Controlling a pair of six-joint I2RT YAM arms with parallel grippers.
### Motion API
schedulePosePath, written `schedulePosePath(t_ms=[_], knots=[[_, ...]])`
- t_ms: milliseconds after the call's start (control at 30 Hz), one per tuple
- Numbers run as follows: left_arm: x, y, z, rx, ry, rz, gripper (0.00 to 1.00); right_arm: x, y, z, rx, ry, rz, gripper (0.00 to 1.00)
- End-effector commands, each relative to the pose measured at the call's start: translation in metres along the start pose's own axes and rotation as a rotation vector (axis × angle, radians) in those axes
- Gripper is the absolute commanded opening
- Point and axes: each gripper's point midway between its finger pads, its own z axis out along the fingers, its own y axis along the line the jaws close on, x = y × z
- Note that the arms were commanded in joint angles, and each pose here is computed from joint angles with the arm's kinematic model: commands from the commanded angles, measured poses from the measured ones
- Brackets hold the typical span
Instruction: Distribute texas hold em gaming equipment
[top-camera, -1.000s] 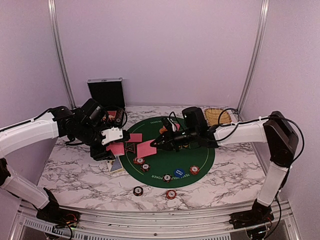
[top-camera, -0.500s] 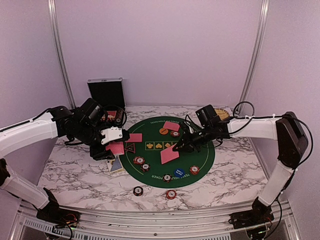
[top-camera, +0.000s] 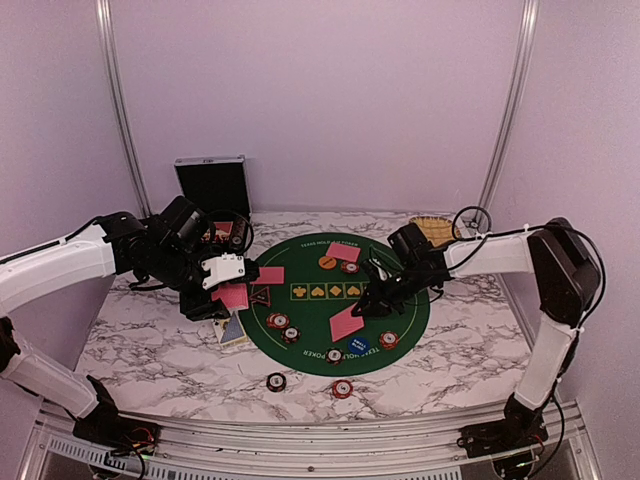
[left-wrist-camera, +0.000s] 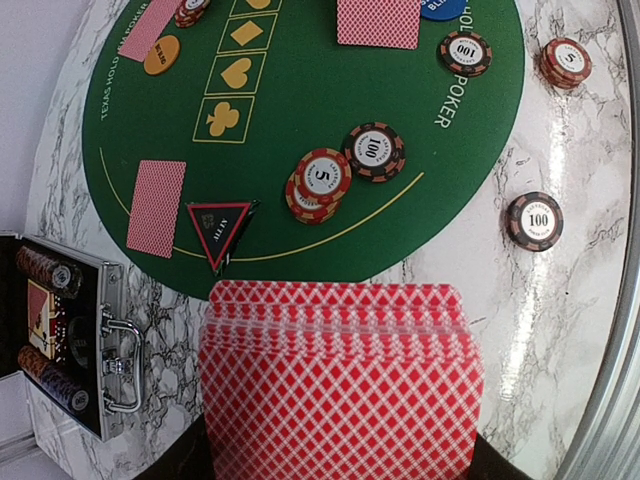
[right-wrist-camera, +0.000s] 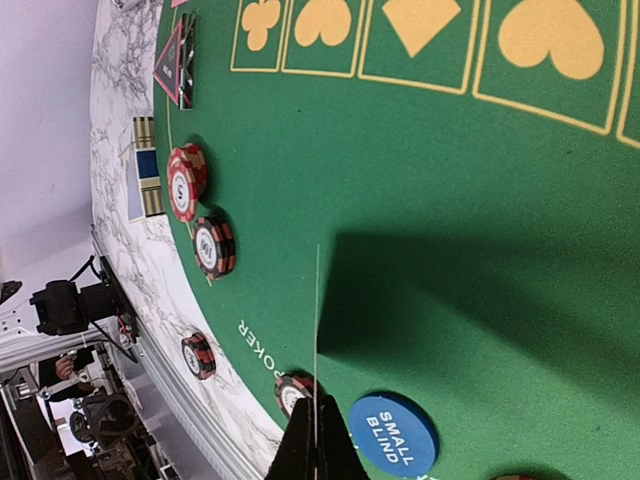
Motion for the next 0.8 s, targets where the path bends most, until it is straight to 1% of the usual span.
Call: schedulePosePath(t_ms=[0, 233, 333, 367, 500, 600, 633, 767], knots=[[-0.012, 0.009, -0.007, -0.017, -0.038, -0.01, 0.0, -0.018, -0.006, -0.001, 0.05, -0.051, -0.05, 0.0], [-0.012, 0.009, -0.008, -0.018, -0.039, -0.006, 0.0, -0.019, -0.025, -0.004, 0.151, -0.082, -0.063, 0.0], [-0.012, 0.009, -0.008, -0.017, -0.038, -0.007, 0.0, -0.022, -0.03, -0.01, 0.201, -0.095, -0.08, 0.04], [-0.012, 0.008, -0.007, -0.014, -0.039, -0.007, 0.0, -0.022, -0.03, -0.011, 0.209, -0.095, -0.086, 0.07], [-0.012, 0.008, -0.007, -0.012, -0.037, -0.01, 0.0, -0.025, -0.028, -0.015, 0.226, -0.102, -0.098, 0.27], [-0.012, 0.008, -0.006, -0.012, -0.037, -0.01, 0.0, -0.029, -0.026, -0.021, 0.249, -0.112, -0.1, 0.48], [-0.011, 0.008, -0.006, -0.011, -0.034, -0.011, 0.0, -0.031, -0.024, -0.023, 0.254, -0.117, -0.102, 0.53], [-0.012, 0.009, -0.005, -0.013, -0.031, -0.019, 0.0, -0.039, -0.001, -0.035, 0.212, -0.164, -0.105, 0.67]])
